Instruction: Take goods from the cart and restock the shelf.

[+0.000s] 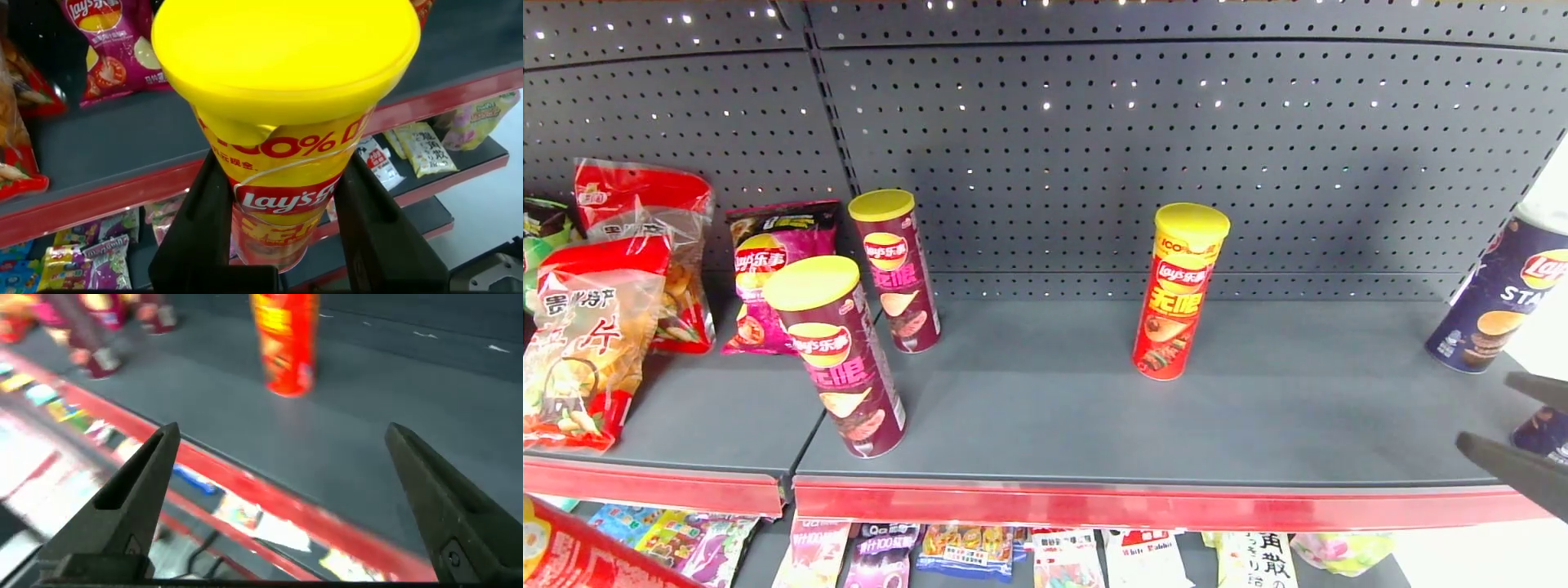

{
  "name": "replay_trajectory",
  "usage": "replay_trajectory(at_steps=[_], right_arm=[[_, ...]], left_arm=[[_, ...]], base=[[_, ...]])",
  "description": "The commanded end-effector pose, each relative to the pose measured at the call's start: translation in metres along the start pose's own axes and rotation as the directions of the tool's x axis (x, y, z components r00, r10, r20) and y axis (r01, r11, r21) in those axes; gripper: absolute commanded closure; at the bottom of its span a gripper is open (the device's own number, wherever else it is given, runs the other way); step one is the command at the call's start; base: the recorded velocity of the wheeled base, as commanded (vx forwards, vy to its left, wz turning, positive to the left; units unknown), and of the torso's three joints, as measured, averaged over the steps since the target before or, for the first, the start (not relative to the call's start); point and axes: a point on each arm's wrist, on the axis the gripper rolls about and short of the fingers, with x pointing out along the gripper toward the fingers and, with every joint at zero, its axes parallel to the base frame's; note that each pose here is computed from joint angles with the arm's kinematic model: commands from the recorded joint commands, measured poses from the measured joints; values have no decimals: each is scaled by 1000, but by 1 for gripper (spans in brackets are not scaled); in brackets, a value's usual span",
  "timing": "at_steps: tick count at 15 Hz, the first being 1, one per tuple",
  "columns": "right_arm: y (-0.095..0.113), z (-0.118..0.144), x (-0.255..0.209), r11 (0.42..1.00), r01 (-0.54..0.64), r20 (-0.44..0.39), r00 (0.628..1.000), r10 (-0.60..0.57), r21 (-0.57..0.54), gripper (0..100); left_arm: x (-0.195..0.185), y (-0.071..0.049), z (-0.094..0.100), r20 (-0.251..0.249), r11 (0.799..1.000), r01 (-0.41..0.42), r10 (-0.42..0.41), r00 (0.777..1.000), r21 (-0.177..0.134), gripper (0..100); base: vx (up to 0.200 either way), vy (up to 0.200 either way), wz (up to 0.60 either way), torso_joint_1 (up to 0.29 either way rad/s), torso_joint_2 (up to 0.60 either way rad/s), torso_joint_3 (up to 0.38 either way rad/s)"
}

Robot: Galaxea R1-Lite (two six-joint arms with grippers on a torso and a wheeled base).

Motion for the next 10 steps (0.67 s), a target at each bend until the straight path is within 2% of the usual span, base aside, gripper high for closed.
replay_trajectory(at_steps=[1,2,7,10], right_arm=[[-15,5,69,987,-157,-83,984,159,29,0],[-21,4,95,982,-187,-93,977,189,34,0],[-36,14,153,956,-293,-104,951,291,-2,0],[-41,15,175,936,-350,-65,936,347,-48,0]], left_arm=[[-1,0,-1,2,1000,0,0,1000,0,100],[-1,0,1,6,1000,-1,1,1000,1,100],[-2,0,3,16,1000,-7,7,1000,3,100],[-2,0,4,22,1000,-7,7,1000,4,100]], base=[[0,0,0,0,0,0],[0,0,0,0,0,0],[0,0,0,0,0,0],[0,0,0,0,0,0]])
